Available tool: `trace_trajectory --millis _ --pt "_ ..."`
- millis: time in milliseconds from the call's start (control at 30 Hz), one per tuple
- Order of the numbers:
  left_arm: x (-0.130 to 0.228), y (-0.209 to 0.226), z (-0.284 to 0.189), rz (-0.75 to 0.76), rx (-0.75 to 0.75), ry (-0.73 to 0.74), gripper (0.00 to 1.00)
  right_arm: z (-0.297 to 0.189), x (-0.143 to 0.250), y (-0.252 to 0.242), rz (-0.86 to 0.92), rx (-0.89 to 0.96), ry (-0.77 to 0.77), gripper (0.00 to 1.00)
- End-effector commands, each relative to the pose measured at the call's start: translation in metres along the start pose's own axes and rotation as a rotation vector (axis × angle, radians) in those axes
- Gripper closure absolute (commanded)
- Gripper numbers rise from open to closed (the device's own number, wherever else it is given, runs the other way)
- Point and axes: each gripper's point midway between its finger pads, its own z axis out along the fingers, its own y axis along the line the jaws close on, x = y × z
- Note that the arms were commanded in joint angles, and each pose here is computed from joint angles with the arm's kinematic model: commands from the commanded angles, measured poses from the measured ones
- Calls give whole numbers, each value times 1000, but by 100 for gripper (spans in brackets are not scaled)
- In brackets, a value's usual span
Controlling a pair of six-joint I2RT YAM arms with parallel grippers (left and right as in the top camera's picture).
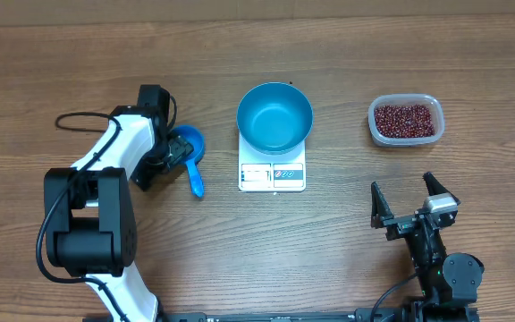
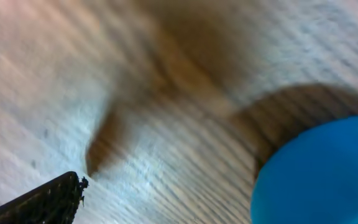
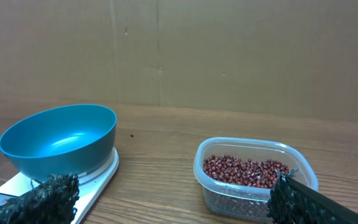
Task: Scoop item into bowl and weigh 150g on scale
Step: 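Grasp the blue scoop rim with the left gripper and lift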
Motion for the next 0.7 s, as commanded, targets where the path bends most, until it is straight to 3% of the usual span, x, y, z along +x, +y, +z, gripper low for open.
trace_trajectory --millis 0,300,500,667 --pt "-11 1 6 242 -46 -30 0 0 2 0 9 -1 -3 0" --pt "-50 -33 -29 418 41 -146 9 0 2 0 9 -2 -3 0" --pt "-40 -75 -41 738 255 -144 5 0 2 0 9 -1 -3 0" --pt "-33 -68 -25 812 234 -138 21 0 2 0 9 -1 -3 0"
